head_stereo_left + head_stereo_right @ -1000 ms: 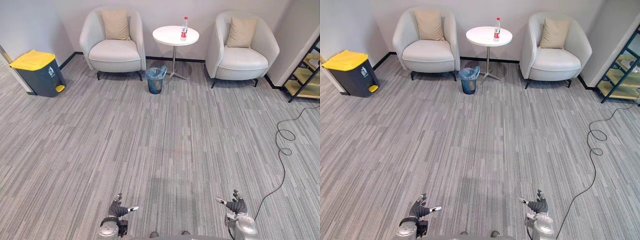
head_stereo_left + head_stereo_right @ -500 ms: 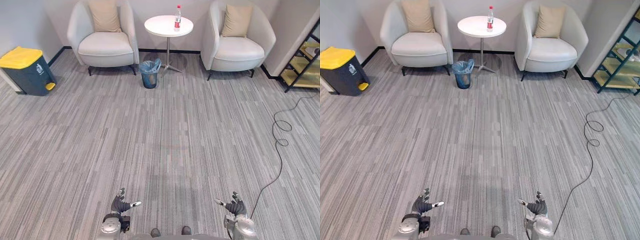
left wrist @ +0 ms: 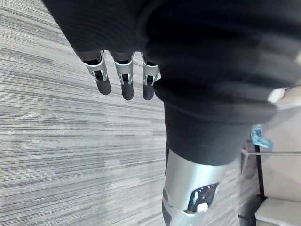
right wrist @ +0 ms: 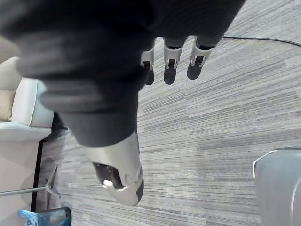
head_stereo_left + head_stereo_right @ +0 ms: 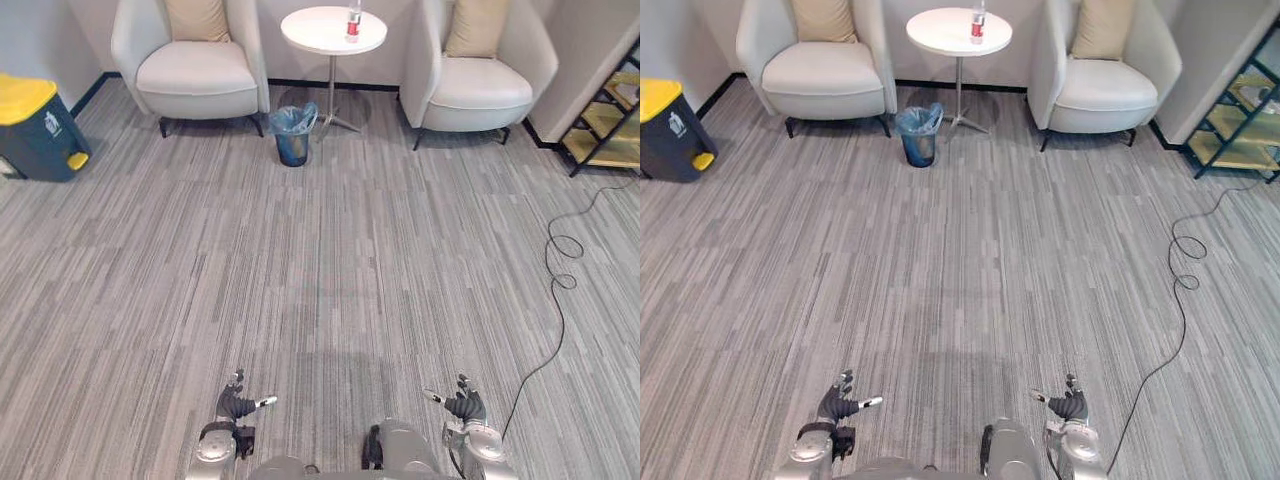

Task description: Gather rubbish on tea table into small bin, then transfer packed bag to large trash can.

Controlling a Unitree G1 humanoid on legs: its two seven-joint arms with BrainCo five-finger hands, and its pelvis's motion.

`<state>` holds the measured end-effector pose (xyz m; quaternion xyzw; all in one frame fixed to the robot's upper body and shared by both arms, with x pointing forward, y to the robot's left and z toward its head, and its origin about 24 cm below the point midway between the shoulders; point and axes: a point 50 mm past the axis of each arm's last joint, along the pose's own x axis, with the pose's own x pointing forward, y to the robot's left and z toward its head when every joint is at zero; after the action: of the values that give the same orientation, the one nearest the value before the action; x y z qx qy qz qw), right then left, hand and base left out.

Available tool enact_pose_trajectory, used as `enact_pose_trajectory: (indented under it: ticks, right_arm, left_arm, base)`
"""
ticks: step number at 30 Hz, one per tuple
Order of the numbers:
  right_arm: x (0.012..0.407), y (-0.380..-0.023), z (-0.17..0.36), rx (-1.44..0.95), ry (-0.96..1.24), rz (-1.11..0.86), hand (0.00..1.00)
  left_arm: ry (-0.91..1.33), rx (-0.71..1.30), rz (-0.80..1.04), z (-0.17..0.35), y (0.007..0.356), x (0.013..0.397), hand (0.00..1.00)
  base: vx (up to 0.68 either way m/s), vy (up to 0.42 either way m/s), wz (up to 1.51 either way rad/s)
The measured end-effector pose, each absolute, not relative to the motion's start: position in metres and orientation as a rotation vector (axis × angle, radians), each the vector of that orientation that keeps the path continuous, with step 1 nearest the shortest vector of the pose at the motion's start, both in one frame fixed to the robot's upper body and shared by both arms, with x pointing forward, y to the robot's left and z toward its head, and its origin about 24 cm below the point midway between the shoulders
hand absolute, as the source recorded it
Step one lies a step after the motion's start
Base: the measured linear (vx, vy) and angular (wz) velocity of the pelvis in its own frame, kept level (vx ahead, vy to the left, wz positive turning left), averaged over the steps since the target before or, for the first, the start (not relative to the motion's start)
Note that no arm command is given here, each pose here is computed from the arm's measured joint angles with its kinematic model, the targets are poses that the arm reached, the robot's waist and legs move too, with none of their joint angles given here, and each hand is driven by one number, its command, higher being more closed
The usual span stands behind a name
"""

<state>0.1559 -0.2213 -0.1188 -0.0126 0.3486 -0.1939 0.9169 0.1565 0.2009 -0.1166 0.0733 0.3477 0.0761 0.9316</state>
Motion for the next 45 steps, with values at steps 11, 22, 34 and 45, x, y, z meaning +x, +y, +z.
enact_pose_trajectory:
  ticks: [11,22,34,45]
  right_arm:
    - [0.169,-0.223,-0.112,-0.049,0.677,-0.375,0.00]
    - [0.170,-0.236,-0.108,0.003,0.649,-0.489,0.00]
    - [0.161,-0.219,-0.120,0.015,0.721,-0.428,0.00]
    - [0.161,-0.229,-0.118,-0.009,0.719,-0.441,0.00]
  left_arm:
    - [0.682,0.108,0.148,-0.114,0.183,0.170,0.00]
    - [0.663,0.079,0.128,-0.112,0.169,0.177,0.00]
    - [0.724,0.126,0.163,-0.120,0.186,0.160,0.00]
    - [0.723,0.107,0.154,-0.121,0.177,0.170,0.00]
  base:
    - [0.46,-0.178,0.12]
    - [0.31,0.094,-0.15]
    - [0.38,0.133,-0.11]
    - [0.49,-0.217,0.21]
